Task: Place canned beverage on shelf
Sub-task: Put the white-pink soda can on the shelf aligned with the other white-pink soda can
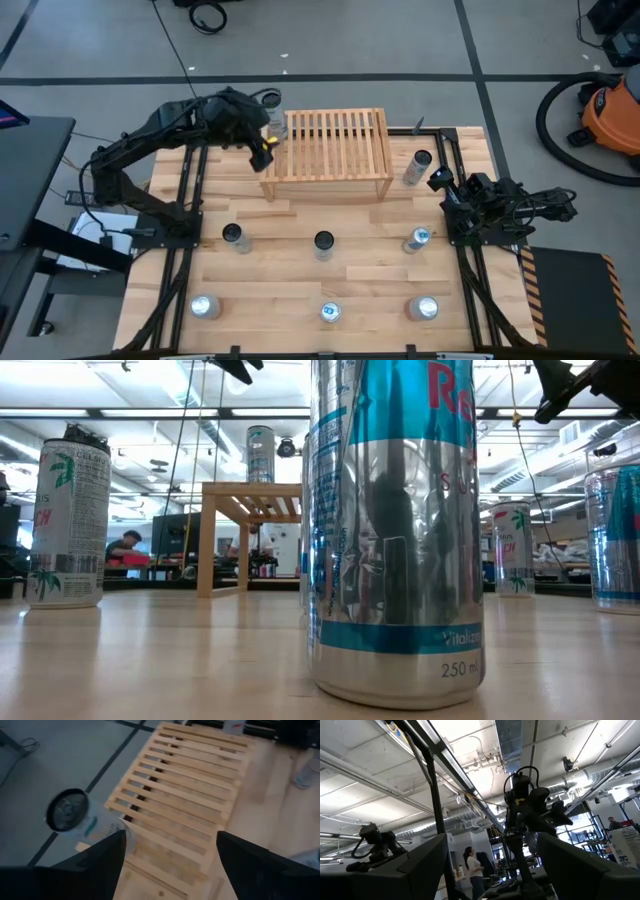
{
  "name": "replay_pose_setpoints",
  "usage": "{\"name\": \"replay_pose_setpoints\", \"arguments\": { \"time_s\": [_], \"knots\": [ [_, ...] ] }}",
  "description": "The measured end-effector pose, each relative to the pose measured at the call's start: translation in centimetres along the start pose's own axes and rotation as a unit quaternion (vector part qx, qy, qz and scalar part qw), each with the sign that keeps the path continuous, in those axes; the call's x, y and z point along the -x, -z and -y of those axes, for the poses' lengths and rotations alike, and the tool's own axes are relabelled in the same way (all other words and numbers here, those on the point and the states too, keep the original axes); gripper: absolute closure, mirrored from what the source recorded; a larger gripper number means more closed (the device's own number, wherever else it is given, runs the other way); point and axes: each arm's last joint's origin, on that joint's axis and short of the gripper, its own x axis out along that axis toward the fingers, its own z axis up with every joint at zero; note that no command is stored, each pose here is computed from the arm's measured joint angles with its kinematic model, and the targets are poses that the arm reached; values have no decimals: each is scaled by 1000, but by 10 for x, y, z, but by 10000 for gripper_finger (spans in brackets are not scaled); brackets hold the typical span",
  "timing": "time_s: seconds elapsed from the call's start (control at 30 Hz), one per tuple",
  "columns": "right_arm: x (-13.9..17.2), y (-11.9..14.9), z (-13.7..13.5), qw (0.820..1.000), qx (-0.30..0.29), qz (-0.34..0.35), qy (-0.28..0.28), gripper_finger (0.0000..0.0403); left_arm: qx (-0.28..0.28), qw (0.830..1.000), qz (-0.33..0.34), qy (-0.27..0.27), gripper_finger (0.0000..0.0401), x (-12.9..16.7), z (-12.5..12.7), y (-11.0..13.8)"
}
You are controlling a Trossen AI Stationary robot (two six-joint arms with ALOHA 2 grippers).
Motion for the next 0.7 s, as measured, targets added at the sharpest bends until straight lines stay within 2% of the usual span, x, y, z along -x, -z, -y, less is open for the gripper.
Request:
{"name": "replay_pose_setpoints", "arguments": {
  "time_s": [0.33,0.7],
  "knots": [
    [0,0,0,1000,0,0,0,85,11,999,-23,38,90,8,26,8],
    [0,0,0,1000,-2,2,1,85,-13,997,-36,72,90,18,49,15]
  ]
}}
